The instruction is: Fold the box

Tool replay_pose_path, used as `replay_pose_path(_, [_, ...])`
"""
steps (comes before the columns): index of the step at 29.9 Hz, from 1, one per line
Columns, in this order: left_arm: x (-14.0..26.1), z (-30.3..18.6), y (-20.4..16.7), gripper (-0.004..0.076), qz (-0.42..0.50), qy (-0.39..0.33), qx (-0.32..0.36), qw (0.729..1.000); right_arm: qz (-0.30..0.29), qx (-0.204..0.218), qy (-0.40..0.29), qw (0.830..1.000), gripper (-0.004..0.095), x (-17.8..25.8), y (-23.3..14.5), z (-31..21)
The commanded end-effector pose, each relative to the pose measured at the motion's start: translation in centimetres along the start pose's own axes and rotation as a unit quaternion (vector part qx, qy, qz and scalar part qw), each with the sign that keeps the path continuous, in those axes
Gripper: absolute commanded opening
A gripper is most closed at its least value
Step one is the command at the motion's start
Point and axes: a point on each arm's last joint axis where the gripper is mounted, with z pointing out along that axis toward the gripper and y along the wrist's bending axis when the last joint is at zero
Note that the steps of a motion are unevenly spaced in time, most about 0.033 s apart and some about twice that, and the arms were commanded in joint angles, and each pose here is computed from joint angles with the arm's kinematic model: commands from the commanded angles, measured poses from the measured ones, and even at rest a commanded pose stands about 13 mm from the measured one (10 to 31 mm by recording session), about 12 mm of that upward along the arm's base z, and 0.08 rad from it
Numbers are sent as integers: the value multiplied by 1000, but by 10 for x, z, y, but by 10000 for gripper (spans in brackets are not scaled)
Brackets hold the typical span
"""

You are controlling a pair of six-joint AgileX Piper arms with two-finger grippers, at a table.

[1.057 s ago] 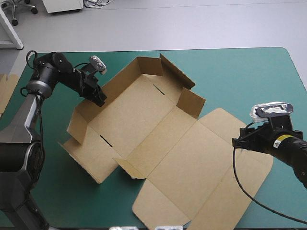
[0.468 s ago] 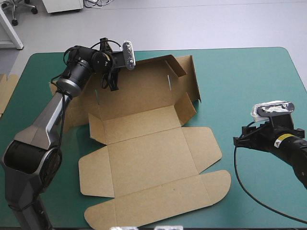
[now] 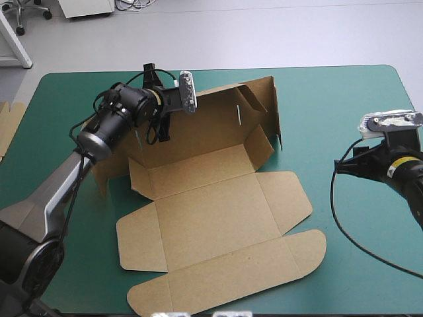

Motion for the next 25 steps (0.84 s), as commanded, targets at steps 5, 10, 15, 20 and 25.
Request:
replay_pose_path(5, [-14, -53, -18, -10, 7, -60, -108, 992, -8, 36, -29, 999, 486, -35, -6, 11])
replay_pose_path(10, [-16, -52, -47, -10, 16, -44, -116, 992, 1, 35, -41, 999, 486, -47, -5, 13])
replay_pose_path(15, [-17, -53, -78, -10, 13, -37, -135, 990, 37, 33, -36, 998, 458, -53, -17, 22])
replay_pose_path(20, [-20, -56, -100, -10, 9, -26, -132, 991, 105, -12, -17, 994, 441, -53, -43, 46])
replay_pose_path(25, [-20, -55, -103, -10, 21, -15, -133, 991, 136, -40, -19, 990, 441, -51, -60, 64])
